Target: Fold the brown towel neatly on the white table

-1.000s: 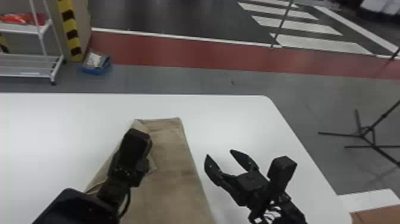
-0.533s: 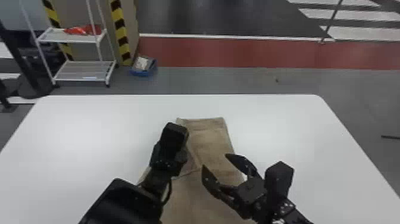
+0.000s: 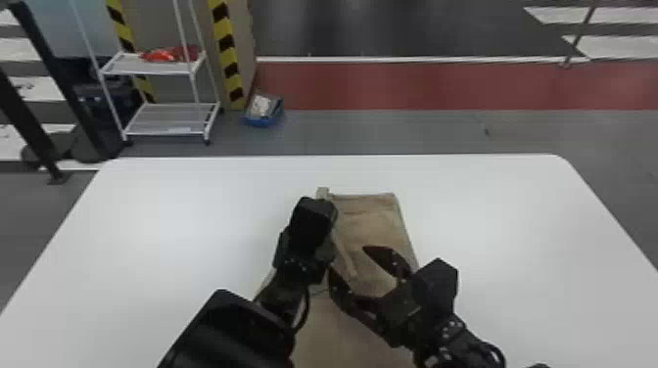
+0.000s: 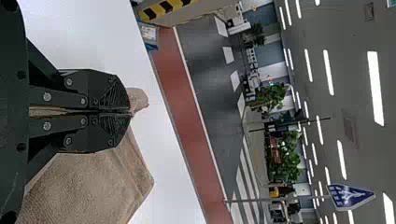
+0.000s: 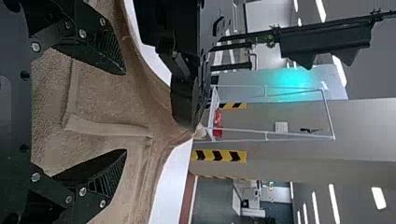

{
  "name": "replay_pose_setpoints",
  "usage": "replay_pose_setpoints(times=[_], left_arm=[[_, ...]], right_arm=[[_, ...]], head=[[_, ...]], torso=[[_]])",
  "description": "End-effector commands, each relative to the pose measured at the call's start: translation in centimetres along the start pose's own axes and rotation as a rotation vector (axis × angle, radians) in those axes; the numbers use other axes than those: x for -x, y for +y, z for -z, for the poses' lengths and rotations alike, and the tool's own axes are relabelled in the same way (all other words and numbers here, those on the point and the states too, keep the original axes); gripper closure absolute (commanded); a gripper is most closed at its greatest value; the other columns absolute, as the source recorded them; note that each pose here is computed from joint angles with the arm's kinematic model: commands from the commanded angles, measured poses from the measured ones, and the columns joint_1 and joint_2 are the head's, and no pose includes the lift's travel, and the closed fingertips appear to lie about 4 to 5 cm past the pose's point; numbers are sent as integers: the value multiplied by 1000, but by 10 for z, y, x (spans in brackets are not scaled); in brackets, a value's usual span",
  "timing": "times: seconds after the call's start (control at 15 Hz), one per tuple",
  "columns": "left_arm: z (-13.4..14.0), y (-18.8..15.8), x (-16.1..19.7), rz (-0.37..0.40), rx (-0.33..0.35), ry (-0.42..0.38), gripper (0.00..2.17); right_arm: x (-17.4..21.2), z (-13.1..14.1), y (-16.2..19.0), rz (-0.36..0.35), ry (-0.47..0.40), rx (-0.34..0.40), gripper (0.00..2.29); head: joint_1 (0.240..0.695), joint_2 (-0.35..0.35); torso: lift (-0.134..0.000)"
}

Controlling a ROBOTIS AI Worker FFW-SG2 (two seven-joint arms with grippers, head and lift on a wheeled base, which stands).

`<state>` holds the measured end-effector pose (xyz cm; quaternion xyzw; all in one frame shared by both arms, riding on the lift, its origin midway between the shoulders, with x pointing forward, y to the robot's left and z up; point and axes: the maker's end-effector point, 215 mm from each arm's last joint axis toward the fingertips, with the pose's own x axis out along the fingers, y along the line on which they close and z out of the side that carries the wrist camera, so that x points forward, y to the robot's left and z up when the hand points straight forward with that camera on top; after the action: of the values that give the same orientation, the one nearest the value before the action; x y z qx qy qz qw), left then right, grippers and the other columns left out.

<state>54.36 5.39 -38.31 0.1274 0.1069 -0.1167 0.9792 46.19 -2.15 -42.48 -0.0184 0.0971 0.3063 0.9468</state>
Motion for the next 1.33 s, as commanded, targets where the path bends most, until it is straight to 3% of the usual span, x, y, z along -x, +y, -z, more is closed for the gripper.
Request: replay_pose_setpoints(times=[0.0, 0.73, 1.07, 1.27], left_arm=[[-5, -3, 0, 9, 4, -16, 1096], [-6, -3, 2, 18, 13, -29, 1096], [-1, -4, 4, 20, 10, -21, 1096], [1, -4, 4, 21, 8, -18, 1096]], right_arm=[[-10, 11, 8, -14, 25, 13, 346], [-19, 37, 2, 16, 102, 28, 414], [-29, 37, 3, 13, 114, 29, 505], [-30, 38, 2, 16, 125, 31, 674]], head=[[695, 35], [695, 45], [695, 43], [695, 48]], torso=[[-119], [-119], [-119], [-119]])
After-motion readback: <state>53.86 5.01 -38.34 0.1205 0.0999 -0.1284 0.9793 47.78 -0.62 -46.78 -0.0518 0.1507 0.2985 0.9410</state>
